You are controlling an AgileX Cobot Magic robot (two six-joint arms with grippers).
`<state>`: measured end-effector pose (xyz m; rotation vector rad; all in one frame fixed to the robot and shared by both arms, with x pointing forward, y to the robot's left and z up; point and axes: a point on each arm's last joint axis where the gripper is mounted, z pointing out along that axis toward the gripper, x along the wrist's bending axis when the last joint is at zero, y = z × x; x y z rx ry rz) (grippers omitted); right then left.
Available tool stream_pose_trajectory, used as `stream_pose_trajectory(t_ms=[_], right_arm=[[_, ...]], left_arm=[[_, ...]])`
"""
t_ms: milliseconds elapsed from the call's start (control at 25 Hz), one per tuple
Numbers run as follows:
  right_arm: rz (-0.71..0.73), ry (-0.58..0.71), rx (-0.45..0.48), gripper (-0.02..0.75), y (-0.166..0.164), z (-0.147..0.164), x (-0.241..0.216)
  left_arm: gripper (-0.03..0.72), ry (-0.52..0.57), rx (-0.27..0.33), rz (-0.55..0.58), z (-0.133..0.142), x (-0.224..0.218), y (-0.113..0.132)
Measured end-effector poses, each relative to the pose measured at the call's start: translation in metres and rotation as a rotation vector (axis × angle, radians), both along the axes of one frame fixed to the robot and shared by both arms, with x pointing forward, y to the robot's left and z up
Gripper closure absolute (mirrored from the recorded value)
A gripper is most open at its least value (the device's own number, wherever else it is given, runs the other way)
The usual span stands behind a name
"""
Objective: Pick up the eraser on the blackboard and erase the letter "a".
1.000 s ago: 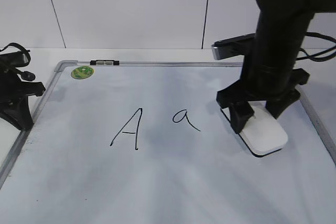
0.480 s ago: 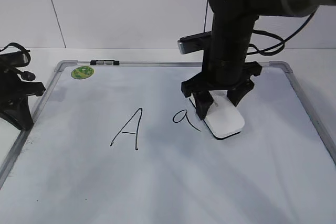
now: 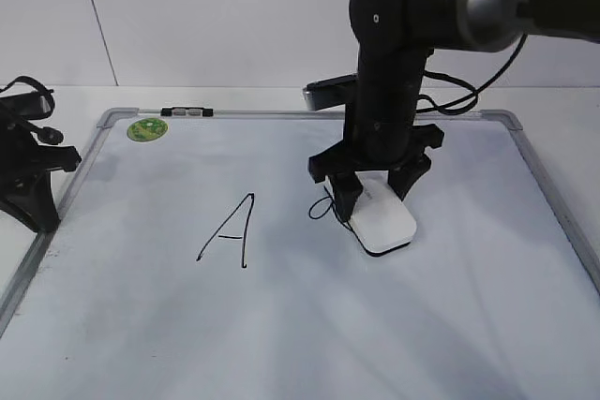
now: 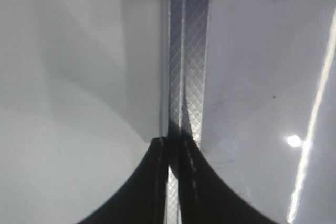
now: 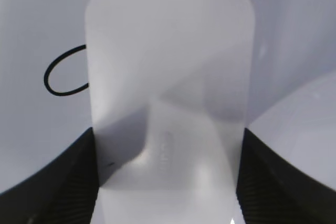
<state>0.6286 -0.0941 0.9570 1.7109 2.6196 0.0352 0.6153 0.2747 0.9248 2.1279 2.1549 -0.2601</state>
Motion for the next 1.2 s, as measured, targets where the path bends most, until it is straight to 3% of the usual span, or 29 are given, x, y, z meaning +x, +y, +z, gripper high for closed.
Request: stream_pose_trajectory(t_ms=[720, 1200], right_arm=[[0.012, 0.018, 0.014, 0.186, 0.003, -0.002, 0.000], [0.131, 0.011, 0.013, 0.186, 0.047, -0.002, -0.026]], left_arm=[[0.673, 0.000, 0.000, 0.000, 0.000, 0.000, 0.000], [0.673, 0.000, -0.002, 0.001, 0.000, 0.000, 0.000]])
